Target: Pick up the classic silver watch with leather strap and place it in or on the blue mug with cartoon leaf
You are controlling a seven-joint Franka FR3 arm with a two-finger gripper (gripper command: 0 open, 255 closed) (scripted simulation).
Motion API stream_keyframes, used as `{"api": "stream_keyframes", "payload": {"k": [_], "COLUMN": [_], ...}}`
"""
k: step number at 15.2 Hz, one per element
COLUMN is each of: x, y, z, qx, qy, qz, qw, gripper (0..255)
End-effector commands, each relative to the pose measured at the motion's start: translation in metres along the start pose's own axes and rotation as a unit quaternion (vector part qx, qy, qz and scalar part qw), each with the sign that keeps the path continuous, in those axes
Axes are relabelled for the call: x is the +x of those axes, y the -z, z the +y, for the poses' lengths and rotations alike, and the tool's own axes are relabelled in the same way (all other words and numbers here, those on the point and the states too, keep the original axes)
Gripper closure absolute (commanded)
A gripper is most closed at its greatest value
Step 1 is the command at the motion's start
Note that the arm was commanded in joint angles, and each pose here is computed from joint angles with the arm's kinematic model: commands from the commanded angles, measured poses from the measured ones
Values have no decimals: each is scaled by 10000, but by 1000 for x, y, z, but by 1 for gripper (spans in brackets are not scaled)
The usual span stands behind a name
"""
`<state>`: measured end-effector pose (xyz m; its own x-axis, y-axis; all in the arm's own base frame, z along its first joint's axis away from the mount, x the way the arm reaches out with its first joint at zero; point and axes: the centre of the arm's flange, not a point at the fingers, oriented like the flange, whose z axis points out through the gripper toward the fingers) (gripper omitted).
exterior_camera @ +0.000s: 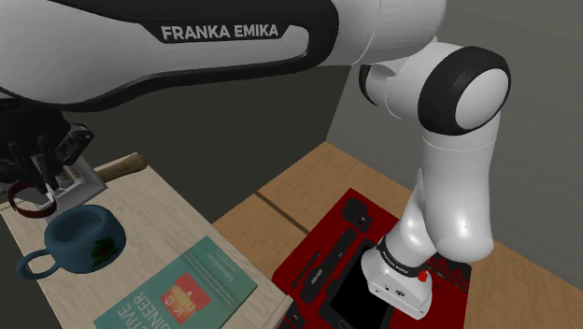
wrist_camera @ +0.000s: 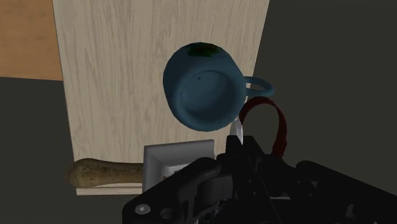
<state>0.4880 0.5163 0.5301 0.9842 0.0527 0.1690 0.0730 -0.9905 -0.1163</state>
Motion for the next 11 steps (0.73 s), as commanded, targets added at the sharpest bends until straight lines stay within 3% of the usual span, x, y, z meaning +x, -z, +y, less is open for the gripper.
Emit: {"api": "stream_keyframes", "payload": {"k": [1,11], "x": [-3,-12], "y": [-11,-62], "z": [1,7], "qx": [2,2], "qy": [-1,-1], "qz": [1,1], "qw": [10000,10000], "gripper": [255,255]}}
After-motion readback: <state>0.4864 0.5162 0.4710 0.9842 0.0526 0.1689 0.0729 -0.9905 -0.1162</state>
